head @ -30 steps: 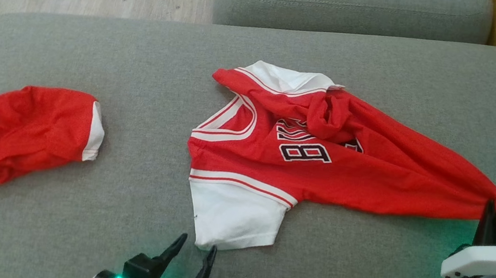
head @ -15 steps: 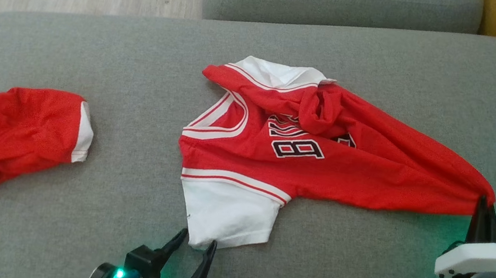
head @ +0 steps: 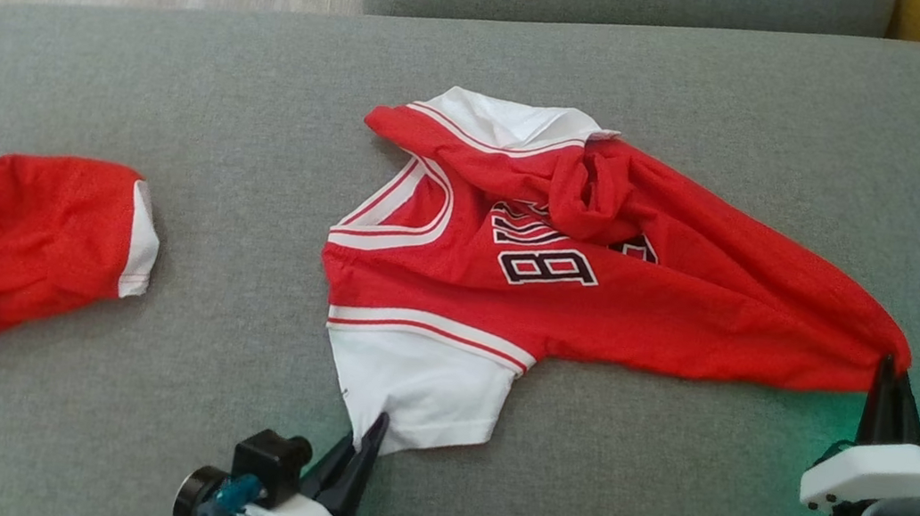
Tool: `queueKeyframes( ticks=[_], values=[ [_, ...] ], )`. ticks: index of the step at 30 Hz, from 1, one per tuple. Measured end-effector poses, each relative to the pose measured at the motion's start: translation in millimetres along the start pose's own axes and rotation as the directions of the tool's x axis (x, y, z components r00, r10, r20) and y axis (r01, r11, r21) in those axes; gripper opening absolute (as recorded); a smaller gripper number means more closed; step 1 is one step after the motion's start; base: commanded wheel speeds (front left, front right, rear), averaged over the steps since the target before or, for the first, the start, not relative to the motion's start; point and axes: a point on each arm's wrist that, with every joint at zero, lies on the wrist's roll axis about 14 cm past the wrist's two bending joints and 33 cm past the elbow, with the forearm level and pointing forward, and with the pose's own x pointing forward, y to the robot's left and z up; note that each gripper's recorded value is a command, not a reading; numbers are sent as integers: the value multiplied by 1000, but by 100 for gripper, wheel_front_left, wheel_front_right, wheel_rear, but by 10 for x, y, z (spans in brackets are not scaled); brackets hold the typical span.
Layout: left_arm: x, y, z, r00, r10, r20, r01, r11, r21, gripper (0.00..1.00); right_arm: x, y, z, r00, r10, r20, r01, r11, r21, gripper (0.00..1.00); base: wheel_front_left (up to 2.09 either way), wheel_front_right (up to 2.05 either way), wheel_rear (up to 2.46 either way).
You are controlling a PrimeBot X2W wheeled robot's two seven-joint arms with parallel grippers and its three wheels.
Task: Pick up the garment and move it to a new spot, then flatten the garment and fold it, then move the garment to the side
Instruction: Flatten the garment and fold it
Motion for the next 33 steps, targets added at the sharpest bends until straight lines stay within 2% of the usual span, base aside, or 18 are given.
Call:
queueKeyframes(
  ticks=[4,9,14,15,19,26,33],
  values=[
    [0,-5,126,999,1,51,1,999,-42,0,6,32,55,1000,10,17,-10,1000,0,0,0,0,0],
    [6,21,518,984,14,178,-3,998,-64,0,5,80,202,998,26,60,-25,1000,-5,0,0,0,0],
    [-34,-11,1232,925,-7,380,31,998,-56,0,27,251,523,986,78,148,-76,997,-24,0,0,0,0],
    [-91,-36,1539,888,-25,458,46,998,-34,0,48,352,760,972,106,209,-101,994,-30,0,0,0,0],
    [-288,-31,2134,798,-44,601,41,999,19,0,34,581,1240,934,177,312,-165,984,-62,0,0,0,0],
    [-728,-266,3068,610,-139,780,55,990,133,0,-168,763,2124,841,266,472,-235,964,-124,0,0,0,0],
    [-1431,-676,3936,342,-238,909,59,971,232,0,-624,785,2984,707,305,638,-235,952,-194,0,0,0,0]
  ],
)
